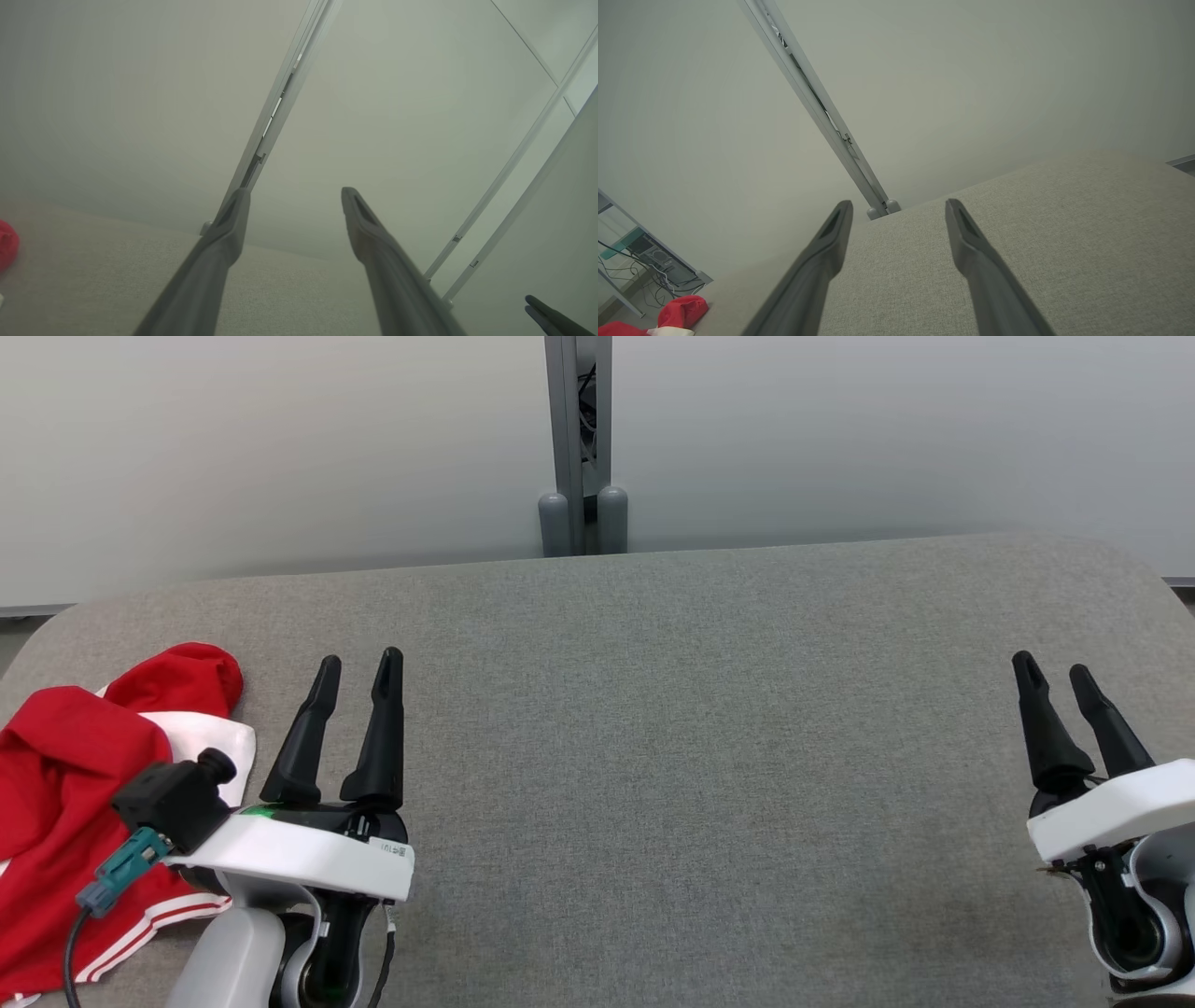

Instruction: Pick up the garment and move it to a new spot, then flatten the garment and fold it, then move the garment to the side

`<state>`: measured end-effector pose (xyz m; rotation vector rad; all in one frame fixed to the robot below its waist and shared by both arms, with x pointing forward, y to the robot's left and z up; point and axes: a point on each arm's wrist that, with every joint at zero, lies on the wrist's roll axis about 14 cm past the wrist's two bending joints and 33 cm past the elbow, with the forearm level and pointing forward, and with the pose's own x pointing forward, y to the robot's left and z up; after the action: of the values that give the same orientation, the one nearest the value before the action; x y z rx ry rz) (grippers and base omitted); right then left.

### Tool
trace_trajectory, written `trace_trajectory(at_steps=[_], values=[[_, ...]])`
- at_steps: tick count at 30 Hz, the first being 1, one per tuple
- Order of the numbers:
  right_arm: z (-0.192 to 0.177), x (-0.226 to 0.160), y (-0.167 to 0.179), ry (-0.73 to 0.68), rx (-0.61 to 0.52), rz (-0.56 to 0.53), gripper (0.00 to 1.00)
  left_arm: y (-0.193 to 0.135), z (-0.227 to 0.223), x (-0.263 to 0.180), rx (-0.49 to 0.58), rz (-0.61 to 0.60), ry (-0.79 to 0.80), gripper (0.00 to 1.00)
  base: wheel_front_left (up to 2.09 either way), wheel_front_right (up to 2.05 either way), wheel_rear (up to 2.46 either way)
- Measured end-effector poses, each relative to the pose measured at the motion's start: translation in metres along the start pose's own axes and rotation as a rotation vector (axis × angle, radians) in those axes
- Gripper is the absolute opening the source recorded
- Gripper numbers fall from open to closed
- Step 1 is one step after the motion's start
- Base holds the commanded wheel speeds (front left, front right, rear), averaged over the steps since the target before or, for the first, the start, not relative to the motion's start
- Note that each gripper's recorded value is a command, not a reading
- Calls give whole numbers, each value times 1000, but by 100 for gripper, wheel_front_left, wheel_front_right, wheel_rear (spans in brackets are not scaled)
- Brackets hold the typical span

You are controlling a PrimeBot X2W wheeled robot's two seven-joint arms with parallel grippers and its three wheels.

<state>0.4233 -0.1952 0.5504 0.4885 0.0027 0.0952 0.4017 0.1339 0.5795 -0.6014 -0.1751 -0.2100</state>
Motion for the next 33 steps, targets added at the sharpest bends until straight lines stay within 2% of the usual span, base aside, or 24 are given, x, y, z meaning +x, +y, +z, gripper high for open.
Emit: trace_trajectory(at_steps=[2,5,15,33], values=[[-2,-1,1,1,-11,3,100,0,-1,0,21,1,10,100,0,0,0],[-9,-4,6,10,-60,13,100,6,-4,-4,114,10,37,100,0,0,0],[-23,-12,9,21,-158,16,100,19,-12,-9,274,41,86,100,0,0,0],[-38,-20,24,0,-299,56,100,31,-21,-19,437,75,140,100,0,0,0]])
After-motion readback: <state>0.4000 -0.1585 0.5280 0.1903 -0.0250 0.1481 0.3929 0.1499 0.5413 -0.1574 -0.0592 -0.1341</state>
